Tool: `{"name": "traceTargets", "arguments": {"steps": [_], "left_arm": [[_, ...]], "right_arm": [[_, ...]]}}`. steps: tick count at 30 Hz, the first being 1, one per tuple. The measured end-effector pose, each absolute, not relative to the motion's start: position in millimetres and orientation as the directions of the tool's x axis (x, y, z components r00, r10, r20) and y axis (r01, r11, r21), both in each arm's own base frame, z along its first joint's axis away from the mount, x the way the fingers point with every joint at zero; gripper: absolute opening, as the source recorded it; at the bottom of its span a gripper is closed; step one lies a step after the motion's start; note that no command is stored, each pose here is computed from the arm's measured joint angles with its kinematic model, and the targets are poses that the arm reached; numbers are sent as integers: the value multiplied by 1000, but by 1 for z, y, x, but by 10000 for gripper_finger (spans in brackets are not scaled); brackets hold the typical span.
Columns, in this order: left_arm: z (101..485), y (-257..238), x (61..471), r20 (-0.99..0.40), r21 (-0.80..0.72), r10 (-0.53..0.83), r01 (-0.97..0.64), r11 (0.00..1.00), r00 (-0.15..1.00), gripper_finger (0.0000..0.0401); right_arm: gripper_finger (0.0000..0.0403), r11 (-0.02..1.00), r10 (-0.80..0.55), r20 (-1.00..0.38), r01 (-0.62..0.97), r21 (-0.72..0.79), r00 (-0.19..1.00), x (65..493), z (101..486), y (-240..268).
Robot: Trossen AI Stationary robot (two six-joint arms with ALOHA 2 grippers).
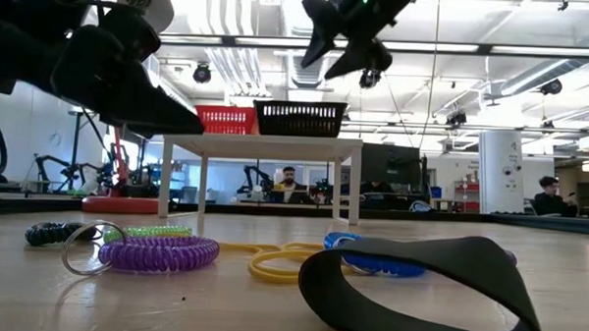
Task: Pick & Place Office Desk Supplies
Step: Put the crayon box into the black bin on the shelf, then put the right purple spring keychain into the yellow bin on the shelf
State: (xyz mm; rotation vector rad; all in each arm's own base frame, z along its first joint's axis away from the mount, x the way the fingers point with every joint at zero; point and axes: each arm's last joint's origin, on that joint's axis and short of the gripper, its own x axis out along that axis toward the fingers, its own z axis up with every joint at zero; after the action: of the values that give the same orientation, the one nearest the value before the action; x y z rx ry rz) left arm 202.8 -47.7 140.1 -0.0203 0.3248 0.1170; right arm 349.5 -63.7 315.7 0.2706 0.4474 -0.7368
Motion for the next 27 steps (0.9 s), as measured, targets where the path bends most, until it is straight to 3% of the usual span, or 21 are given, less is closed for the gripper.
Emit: {"name": "traceTargets", "arguments": {"steps": [6, 11, 19, 23, 27], "left_arm": [[145, -49, 207, -300, -21, 109, -121, 992, 948, 163], [150, -53, 210, -285, -19, 85, -94, 995, 955, 163], [151, -58, 210, -295, -9, 66, -72, 997, 953, 163], [149, -57, 209, -314, 26, 68, -63, 998, 947, 163], [151, -57, 211, -308, 54, 69, -55, 997, 949, 163]], "right_arm": [[269, 758, -593, -445, 652, -29, 671, 344, 324, -21], [253, 855, -483, -518, 509, -102, 706, 340, 303, 38], [239, 971, -216, -734, 220, -92, 644, 309, 213, 140], [234, 968, -136, -787, 248, 22, 601, 287, 167, 172], [229, 959, -85, -756, 259, 115, 649, 281, 130, 185]]}}
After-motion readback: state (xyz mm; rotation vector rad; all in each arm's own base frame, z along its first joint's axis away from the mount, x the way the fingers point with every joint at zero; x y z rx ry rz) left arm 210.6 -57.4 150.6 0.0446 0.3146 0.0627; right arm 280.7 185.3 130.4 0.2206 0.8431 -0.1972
